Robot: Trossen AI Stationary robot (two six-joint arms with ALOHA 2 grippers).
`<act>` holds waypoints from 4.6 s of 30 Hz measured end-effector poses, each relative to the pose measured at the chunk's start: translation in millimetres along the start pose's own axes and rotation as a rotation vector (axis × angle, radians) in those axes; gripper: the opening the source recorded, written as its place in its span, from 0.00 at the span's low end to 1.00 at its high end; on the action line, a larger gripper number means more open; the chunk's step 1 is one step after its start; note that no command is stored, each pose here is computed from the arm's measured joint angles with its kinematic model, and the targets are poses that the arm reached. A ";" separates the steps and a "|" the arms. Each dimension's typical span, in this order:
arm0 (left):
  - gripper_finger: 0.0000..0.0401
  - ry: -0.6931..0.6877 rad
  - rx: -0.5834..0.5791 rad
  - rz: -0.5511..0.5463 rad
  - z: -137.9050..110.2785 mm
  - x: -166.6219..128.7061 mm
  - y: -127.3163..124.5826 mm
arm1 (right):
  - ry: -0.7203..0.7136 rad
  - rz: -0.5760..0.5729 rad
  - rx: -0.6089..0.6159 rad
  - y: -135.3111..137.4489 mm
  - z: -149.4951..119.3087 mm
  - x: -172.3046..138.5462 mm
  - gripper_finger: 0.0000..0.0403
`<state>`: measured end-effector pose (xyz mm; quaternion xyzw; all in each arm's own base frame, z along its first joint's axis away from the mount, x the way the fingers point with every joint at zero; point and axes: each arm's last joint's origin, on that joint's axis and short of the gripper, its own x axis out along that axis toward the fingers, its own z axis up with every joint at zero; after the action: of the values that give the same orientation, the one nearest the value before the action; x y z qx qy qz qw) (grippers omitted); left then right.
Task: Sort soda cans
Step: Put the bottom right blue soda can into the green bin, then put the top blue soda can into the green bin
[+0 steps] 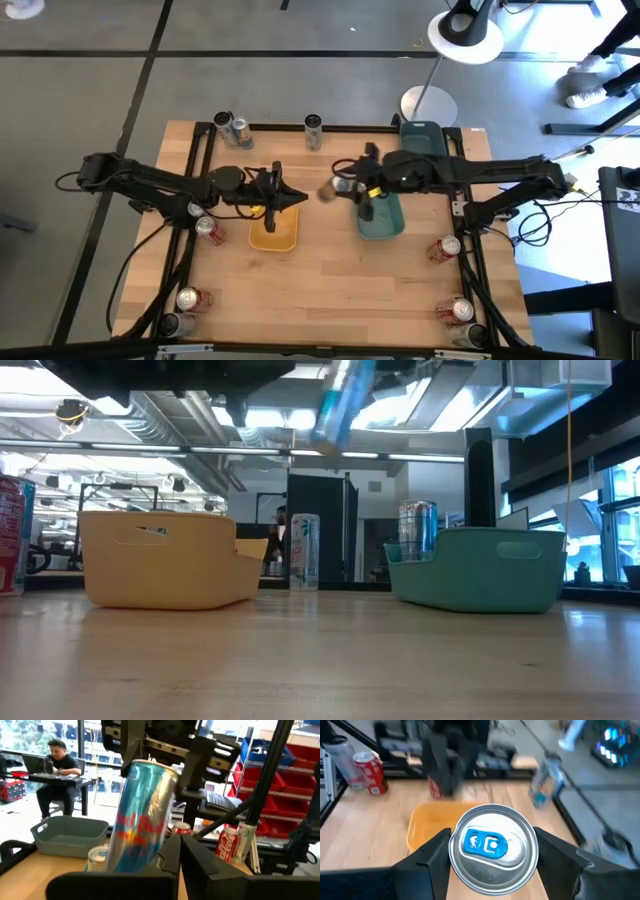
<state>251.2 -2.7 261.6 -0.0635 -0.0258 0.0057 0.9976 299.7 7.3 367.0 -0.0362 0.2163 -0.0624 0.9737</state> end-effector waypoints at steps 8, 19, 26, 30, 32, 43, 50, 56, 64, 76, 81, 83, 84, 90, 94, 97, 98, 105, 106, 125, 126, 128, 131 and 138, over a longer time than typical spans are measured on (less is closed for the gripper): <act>0.01 0.037 0.024 0.003 2.4 -6.4 0.3 | 0.305 -0.112 0.130 -8.3 -27.7 -35.9 0.56; 0.01 0.025 0.033 0.012 3.5 -6.4 0.4 | 0.523 -0.185 0.173 10.6 -70.8 -34.7 0.56; 0.01 0.015 0.029 0.011 4.4 -6.4 0.2 | 0.489 -0.312 0.206 8.9 -95.7 -47.6 0.56; 0.01 -0.006 0.028 0.009 6.5 -6.4 0.0 | 0.411 -0.352 0.256 4.8 -104.8 -56.9 0.56; 0.01 -0.011 0.027 0.009 7.0 -6.4 -0.1 | 0.372 -0.362 0.282 4.1 -109.5 -57.7 0.56; 0.01 -0.009 -0.004 0.009 6.8 -6.4 -0.1 | 0.297 -0.480 0.339 5.2 -143.1 -40.6 0.56; 0.01 -0.006 -0.005 0.009 6.5 -6.4 0.0 | 0.287 -0.511 0.404 -0.9 -155.5 -34.3 0.56; 0.01 0.011 -0.004 0.012 4.8 -6.4 0.2 | 0.295 -0.538 0.422 -7.2 -164.1 -30.8 0.56; 0.01 0.026 -0.003 0.014 3.4 -6.4 0.4 | 0.276 -0.519 0.451 -8.3 -174.9 -25.0 0.57; 0.01 0.030 0.003 0.014 2.9 -6.4 0.4 | 0.259 -0.555 0.440 -9.3 -174.5 -25.4 0.73; 0.01 0.031 0.004 0.014 2.9 -6.4 0.4 | 0.260 -0.556 0.437 -9.3 -174.6 -25.4 0.74; 0.01 0.031 0.004 0.014 2.9 -6.4 0.4 | 0.264 -0.550 0.417 -9.2 -173.4 -26.3 0.74; 0.02 0.031 0.004 0.015 2.9 -6.4 0.5 | 0.265 -0.547 0.407 -9.5 -170.9 -27.6 0.74; 0.14 0.039 -0.031 0.039 2.5 -6.4 6.1 | 0.219 -0.516 0.353 -14.3 -132.6 -49.6 0.75; 0.29 0.127 -0.097 0.097 -5.6 -7.5 17.0 | 0.152 -0.490 0.330 -17.8 -107.7 -65.8 0.75; 0.40 0.208 -0.135 0.151 -13.1 -9.6 26.4 | 0.112 -0.477 0.327 -18.9 -98.5 -71.2 0.75; 0.43 0.233 -0.146 0.169 -15.4 -10.5 29.4 | 0.110 -0.476 0.321 -19.1 -97.8 -71.7 0.75; 0.64 0.455 -0.222 0.278 -23.8 -19.1 50.5 | 0.139 -0.479 0.299 -18.1 -100.0 -66.8 0.75; 0.66 0.482 -0.218 0.286 -20.0 -19.2 52.9 | 0.142 -0.479 0.298 -17.8 -100.3 -65.6 0.75; 0.71 0.523 -0.081 0.531 54.1 -30.1 86.0 | 0.156 -0.499 0.281 -17.6 -101.7 -62.4 0.75; 0.71 0.515 -0.084 0.549 55.0 -31.1 87.3 | 0.156 -0.499 0.280 -17.6 -101.7 -62.4 0.75; 0.71 0.505 -0.103 0.581 56.6 -34.4 91.6 | 0.156 -0.499 0.280 -17.6 -101.7 -62.4 0.75; 0.71 0.469 -0.128 0.627 65.3 -37.9 100.3 | 0.158 -0.497 0.260 -17.6 -101.3 -62.3 0.75; 0.71 0.399 -0.103 0.726 100.0 -49.6 121.3 | 0.139 -0.507 0.242 -17.9 -99.2 -61.9 0.75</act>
<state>195.5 129.6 342.7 -0.1181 0.1916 0.3435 0.9118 199.9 -6.3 304.9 0.0319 0.2576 -0.3316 0.9070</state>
